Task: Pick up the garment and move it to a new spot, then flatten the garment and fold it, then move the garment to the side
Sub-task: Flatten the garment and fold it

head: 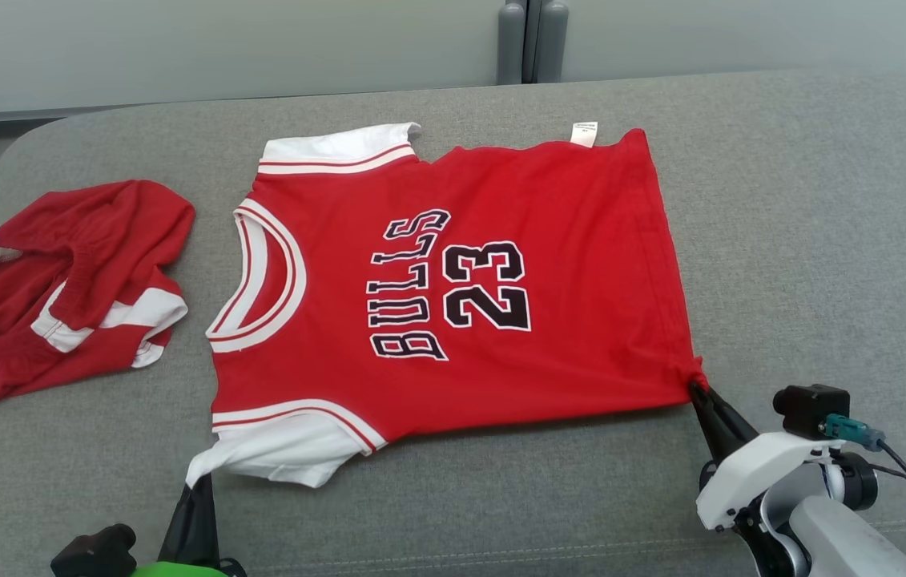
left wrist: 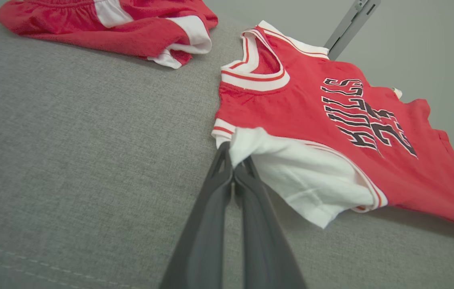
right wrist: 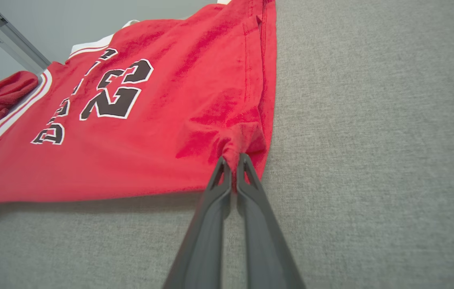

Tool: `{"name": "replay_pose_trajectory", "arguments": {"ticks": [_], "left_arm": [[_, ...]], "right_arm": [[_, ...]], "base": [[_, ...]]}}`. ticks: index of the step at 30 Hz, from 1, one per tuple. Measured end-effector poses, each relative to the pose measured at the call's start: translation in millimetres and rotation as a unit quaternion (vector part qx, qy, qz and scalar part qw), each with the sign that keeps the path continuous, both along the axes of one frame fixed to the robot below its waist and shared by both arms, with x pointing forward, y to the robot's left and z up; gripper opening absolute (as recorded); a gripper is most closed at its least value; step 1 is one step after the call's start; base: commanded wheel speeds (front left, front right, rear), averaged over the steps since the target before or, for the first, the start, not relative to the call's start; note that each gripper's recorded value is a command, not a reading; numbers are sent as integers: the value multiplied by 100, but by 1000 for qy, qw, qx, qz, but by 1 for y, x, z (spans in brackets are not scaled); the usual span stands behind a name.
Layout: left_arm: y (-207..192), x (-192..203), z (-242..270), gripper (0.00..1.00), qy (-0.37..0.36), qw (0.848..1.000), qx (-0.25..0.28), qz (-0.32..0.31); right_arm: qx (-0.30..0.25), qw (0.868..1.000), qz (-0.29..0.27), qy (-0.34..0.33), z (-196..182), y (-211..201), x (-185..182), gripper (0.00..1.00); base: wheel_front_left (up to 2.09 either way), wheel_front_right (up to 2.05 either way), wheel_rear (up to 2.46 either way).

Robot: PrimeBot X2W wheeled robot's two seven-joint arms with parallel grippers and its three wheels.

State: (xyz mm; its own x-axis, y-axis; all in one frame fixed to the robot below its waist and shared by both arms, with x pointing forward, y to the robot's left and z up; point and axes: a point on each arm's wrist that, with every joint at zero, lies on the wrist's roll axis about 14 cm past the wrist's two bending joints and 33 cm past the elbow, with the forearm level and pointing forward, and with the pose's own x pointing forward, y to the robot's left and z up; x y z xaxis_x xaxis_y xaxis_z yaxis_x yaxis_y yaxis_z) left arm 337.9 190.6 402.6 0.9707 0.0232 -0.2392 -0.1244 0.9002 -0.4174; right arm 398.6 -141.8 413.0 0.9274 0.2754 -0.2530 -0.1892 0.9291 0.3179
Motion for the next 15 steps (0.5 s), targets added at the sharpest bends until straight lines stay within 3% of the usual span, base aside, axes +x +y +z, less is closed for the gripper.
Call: {"name": "replay_pose_trajectory", "arguments": {"ticks": [15], "left_arm": [[3, 48, 40, 0, -51, 996, 42, -57]], "right_arm": [[-11, 1000, 13, -19, 26, -1, 36, 0]], "base": [[0, 0, 0]]}}
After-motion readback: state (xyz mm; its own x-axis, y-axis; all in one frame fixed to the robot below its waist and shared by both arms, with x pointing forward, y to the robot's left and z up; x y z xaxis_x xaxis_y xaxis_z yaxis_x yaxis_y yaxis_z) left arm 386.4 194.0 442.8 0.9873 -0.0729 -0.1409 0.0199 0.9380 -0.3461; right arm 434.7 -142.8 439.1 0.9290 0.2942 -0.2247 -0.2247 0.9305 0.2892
